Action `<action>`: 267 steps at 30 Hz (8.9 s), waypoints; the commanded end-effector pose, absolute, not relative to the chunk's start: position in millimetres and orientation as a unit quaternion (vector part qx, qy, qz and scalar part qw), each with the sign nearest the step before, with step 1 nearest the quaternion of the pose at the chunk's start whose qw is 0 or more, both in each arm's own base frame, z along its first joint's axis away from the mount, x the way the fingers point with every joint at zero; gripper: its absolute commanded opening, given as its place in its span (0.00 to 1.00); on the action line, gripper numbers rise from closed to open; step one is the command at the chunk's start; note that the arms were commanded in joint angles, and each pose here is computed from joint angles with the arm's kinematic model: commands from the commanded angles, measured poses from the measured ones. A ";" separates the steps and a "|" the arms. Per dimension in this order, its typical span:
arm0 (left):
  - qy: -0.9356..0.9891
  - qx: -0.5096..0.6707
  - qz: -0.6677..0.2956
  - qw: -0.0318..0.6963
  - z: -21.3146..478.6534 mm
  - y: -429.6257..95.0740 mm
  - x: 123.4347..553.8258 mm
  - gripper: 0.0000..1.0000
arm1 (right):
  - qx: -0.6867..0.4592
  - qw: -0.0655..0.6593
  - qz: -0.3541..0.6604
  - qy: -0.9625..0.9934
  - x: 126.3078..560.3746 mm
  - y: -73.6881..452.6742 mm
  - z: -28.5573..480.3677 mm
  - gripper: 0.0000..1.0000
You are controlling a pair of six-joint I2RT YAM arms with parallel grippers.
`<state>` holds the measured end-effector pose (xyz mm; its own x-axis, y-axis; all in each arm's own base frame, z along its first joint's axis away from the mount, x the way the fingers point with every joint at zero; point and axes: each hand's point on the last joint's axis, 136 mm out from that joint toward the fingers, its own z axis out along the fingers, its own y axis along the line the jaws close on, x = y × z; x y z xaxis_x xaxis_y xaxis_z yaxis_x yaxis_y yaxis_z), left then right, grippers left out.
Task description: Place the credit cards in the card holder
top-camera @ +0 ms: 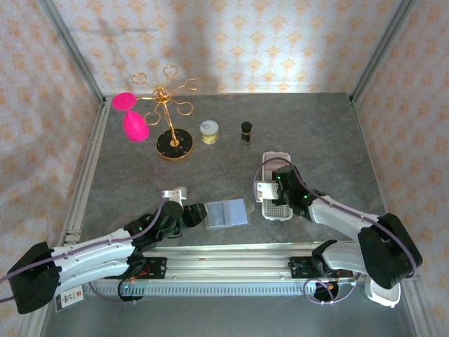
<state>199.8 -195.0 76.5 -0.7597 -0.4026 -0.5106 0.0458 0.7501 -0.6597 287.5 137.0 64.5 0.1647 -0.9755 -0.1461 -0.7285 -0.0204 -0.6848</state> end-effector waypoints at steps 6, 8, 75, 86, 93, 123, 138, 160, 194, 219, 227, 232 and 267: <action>0.880 -0.099 -0.334 0.323 71.7 -194.3 196.8 0.48 | -0.688 0.330 -0.190 0.618 282.0 132.8 72.2 0.43; 0.882 -0.099 -0.330 0.322 70.4 -193.0 196.3 0.48 | -0.690 0.327 -0.189 0.617 280.3 132.4 70.7 0.41; 0.878 -0.096 -0.348 0.314 73.1 -200.0 194.5 0.36 | -0.670 0.340 -0.224 0.620 293.8 128.4 89.9 0.20; 0.879 -0.093 -0.348 0.313 73.6 -201.8 192.9 0.37 | -0.662 0.352 -0.230 0.621 291.6 125.4 99.7 0.18; 0.885 -0.087 -0.336 0.311 74.4 -201.1 192.0 0.42 | -0.664 0.352 -0.209 0.626 278.0 127.3 105.7 0.07; 0.940 -0.074 -0.168 0.286 71.4 -225.1 200.8 0.72 | -0.043 0.408 0.366 0.835 237.3 221.8 213.8 0.00; 0.953 -0.066 -0.144 0.258 42.8 -233.6 200.0 0.65 | 0.005 0.263 0.445 0.856 201.1 248.8 129.8 0.00; 0.964 -0.064 -0.108 0.236 5.6 -208.8 184.8 0.39 | 0.000 0.210 0.426 0.880 195.3 287.3 92.2 0.00; 0.964 -0.070 -0.116 0.231 -3.1 -194.8 174.1 0.32 | 0.031 0.221 0.424 0.878 215.5 302.0 72.2 0.00; 0.960 -0.076 -0.126 0.239 0.9 -198.6 177.6 0.33 | 0.013 0.127 0.399 0.908 171.7 289.2 28.3 0.00; 0.955 -0.089 -0.139 0.248 -0.9 -196.5 178.1 0.36 | 0.003 0.108 0.422 0.900 165.3 299.3 31.3 0.00; 0.952 -0.109 -0.138 0.252 -2.5 -191.3 181.3 0.41 | 0.002 0.105 0.434 0.895 163.1 304.2 36.2 0.00; 0.952 -0.114 -0.155 0.238 -12.3 -192.4 176.1 0.39 | 0.015 0.161 0.433 0.887 177.6 297.7 31.8 0.00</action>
<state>194.5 -215.5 18.2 -0.8127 -0.3433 -0.4709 -0.1089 0.8833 -0.4560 174.8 303.3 36.2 -0.9588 0.1781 -0.2213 -0.0814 0.5743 0.8146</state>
